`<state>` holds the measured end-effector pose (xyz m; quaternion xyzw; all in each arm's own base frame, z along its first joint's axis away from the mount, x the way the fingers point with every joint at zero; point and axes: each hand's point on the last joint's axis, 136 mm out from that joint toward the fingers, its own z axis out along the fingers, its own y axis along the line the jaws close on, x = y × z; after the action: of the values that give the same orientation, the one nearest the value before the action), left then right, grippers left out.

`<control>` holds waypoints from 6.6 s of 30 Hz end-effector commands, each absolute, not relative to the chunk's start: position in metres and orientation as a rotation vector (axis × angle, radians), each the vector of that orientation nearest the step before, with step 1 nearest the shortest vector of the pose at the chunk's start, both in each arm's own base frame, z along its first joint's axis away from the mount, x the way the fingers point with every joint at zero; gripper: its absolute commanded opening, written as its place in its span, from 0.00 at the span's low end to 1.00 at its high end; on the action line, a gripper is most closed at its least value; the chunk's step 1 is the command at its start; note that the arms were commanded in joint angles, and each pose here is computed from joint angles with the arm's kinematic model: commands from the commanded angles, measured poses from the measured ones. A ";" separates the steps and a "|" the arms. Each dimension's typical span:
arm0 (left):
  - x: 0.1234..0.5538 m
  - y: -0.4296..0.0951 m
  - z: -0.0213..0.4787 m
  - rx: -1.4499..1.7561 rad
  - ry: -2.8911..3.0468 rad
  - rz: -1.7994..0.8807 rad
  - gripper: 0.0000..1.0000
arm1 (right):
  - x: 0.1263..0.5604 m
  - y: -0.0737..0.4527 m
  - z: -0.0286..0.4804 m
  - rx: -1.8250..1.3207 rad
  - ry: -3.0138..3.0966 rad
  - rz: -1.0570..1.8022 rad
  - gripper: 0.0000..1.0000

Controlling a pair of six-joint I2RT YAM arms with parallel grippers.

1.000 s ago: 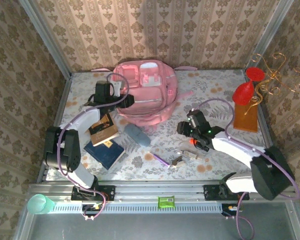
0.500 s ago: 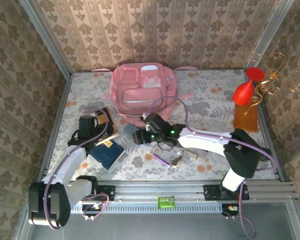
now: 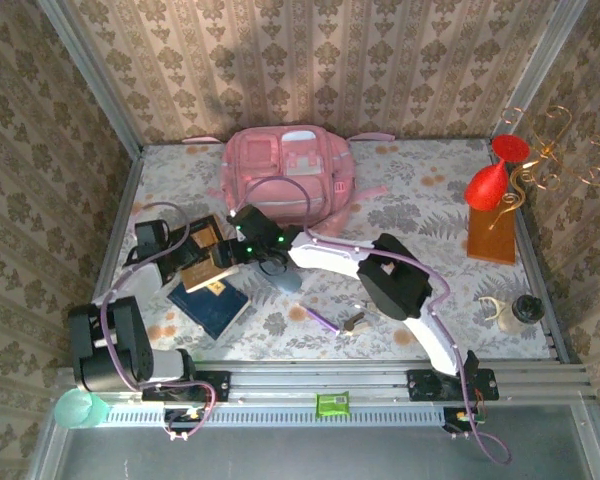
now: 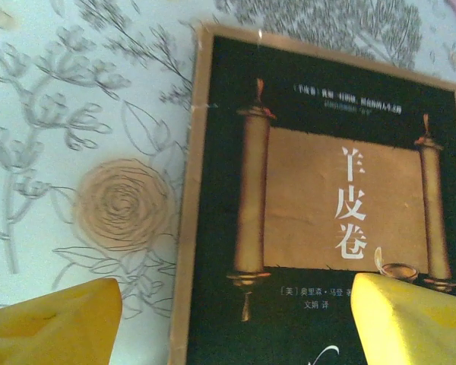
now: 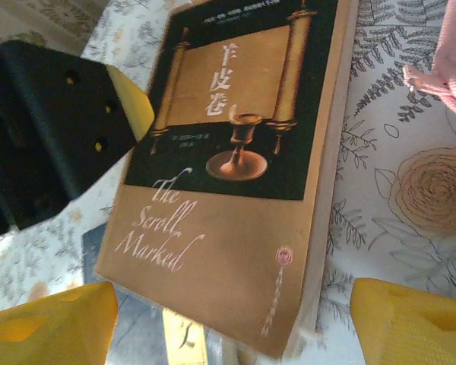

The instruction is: Pack the student bag

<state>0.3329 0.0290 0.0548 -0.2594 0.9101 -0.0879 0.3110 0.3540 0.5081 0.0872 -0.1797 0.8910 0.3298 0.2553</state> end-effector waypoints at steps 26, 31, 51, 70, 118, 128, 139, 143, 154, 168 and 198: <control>0.337 -0.017 0.058 -0.686 2.277 -0.667 0.61 | 0.370 0.543 0.071 -0.402 2.519 1.009 0.33; 0.340 -0.020 0.092 -0.648 2.187 -0.707 0.65 | 0.375 0.534 0.069 -0.364 2.517 0.976 0.24; 0.342 -0.031 0.098 -0.676 2.168 -0.828 0.31 | 0.378 0.530 0.067 -0.348 2.505 1.020 0.20; 0.329 -0.076 0.313 -0.288 1.683 -1.111 0.00 | 0.372 0.415 0.226 -0.433 2.265 1.249 0.92; 0.329 -0.190 0.361 -0.064 1.583 -1.619 0.00 | 0.354 0.300 0.355 -0.207 1.549 1.880 0.82; 0.332 -0.199 0.336 -0.030 1.678 -1.574 0.00 | 0.373 0.302 0.337 -0.104 1.650 1.858 0.46; 0.358 -0.212 0.260 -0.008 1.897 -1.397 0.38 | 0.396 0.259 0.289 0.098 1.798 1.744 0.00; 0.368 -0.212 0.215 0.126 2.046 -1.081 0.56 | 0.404 0.212 0.258 0.222 1.942 1.524 0.00; 0.361 -0.252 0.110 0.961 2.327 -0.408 0.68 | 0.393 0.133 0.242 0.311 2.050 1.155 0.00; 0.379 -0.254 0.074 1.050 2.483 -0.414 0.50 | 0.391 0.135 0.220 0.343 2.078 1.206 0.00; 0.425 -0.293 0.305 0.644 1.890 -0.985 0.00 | 0.331 0.206 0.222 0.290 2.053 1.480 0.00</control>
<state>0.4186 -0.2830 0.2585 0.2606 0.7979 -0.3665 0.4013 0.3240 0.1865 0.1979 0.1308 0.8047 0.5138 0.2670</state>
